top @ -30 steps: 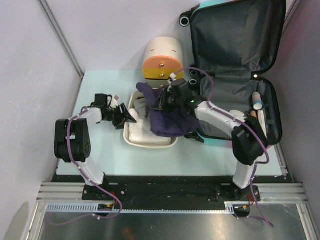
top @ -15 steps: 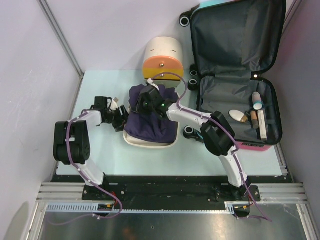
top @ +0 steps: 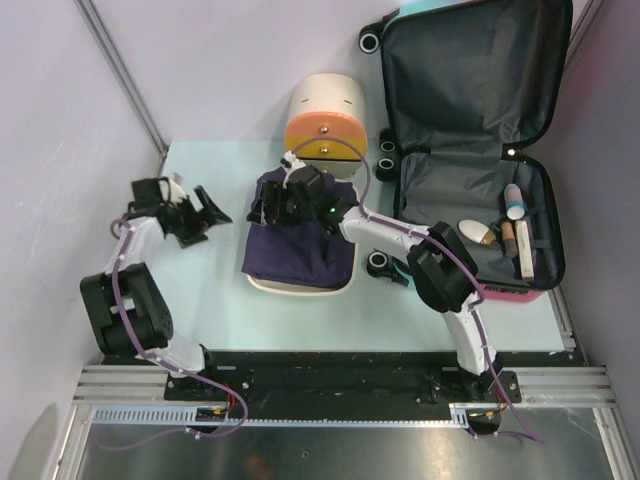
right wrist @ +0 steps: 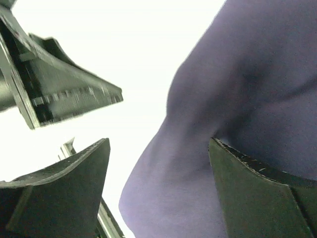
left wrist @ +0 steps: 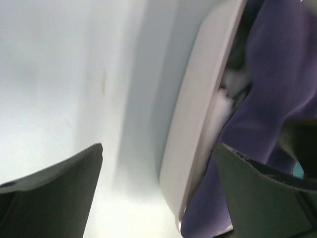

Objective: Open, take out, and arrange the luggage

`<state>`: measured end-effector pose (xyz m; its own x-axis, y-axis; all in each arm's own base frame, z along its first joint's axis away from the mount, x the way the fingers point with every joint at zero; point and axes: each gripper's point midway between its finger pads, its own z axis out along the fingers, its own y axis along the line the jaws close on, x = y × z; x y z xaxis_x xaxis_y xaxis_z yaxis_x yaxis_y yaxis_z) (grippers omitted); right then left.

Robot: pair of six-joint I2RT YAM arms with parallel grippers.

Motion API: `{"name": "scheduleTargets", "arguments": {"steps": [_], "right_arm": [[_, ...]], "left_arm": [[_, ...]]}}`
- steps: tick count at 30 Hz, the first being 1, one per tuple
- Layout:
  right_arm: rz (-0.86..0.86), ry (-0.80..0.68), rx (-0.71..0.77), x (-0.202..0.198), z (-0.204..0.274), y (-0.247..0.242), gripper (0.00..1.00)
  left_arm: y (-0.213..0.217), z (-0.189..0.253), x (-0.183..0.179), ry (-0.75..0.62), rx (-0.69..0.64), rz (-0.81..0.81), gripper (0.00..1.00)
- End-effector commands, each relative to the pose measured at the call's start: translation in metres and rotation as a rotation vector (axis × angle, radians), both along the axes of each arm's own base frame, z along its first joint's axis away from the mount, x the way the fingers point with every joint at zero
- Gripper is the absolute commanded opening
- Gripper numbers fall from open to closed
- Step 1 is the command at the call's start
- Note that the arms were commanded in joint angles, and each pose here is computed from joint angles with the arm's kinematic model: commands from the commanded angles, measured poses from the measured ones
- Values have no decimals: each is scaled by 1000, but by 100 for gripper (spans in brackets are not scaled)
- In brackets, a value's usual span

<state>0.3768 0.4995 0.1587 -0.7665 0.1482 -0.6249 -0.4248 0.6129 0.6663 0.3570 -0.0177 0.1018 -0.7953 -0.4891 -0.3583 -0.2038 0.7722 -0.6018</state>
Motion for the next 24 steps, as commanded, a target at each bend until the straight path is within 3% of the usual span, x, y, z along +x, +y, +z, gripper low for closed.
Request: {"name": "scheduleTargets", "arguments": {"steps": [1,3,6,12,18,22,24], "right_arm": [[144,-337,128,7,135,-18,87],[226,-354,142,-1,149,-37,91],[258,-317,81,6,138,-85,92],[193,-239,-131,20,84,-184,79],[129,-143,-170,10,71,-256,76],[89,-118,-169,9,69,-281,77],[76,-116,-159,11,72,-287,78]], "left_arm": [[29,102,28,-339,217,-96,100],[4,142,35,-486,268,-244,100],[-42,162,36,-580,366,-428,100],[-119,144,34,-579,398,-621,94],[-174,66,21,-421,455,-812,84],[-210,28,15,-370,517,-928,92],[-218,0,13,-338,623,-1003,96]]}}
